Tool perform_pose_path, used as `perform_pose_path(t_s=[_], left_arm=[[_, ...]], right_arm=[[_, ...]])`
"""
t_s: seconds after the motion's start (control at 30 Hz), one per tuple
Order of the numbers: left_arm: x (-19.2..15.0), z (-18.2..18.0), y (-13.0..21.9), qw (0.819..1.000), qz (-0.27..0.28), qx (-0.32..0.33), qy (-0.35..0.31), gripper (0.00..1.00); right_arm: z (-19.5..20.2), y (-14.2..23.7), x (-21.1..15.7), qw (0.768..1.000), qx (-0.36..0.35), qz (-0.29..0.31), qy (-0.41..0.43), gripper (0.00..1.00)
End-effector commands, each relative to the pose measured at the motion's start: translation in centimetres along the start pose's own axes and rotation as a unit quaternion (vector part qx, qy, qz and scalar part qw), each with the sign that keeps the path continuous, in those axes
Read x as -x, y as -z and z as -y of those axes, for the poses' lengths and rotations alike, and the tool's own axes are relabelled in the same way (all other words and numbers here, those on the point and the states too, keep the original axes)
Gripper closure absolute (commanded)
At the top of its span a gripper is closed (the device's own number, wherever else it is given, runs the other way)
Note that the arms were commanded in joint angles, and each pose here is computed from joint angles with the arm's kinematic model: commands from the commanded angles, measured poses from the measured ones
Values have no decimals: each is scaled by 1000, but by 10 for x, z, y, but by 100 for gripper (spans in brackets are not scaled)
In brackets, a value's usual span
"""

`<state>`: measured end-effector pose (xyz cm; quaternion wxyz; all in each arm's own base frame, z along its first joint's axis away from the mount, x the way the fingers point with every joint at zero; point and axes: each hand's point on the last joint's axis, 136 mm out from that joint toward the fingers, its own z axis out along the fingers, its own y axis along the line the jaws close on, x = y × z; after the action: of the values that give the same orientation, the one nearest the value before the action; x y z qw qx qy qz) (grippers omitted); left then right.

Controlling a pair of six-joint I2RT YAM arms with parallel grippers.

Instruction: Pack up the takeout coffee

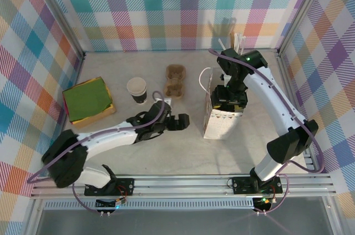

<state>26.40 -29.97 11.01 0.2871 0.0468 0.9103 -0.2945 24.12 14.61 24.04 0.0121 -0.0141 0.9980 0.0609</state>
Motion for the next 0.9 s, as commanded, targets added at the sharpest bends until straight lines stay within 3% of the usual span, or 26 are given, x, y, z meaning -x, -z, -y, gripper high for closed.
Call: perform_pose_path(t_s=[0.0,0.3,0.7,0.87], left_arm=[[6,53,-14,996,8,-83,-36,2],[-19,68,-45,993,-19,-103,-47,4],[-58,89,-46,990,-43,-119,-70,4],[-51,82,-37,992,-27,-97,-79,2]], right_arm=[[18,3,-42,996,-39,-80,-6,33],[19,2,-40,996,-43,-81,-7,33],[23,-1,-43,995,-53,-86,-7,33],[25,-4,-44,994,-58,-93,-9,33]])
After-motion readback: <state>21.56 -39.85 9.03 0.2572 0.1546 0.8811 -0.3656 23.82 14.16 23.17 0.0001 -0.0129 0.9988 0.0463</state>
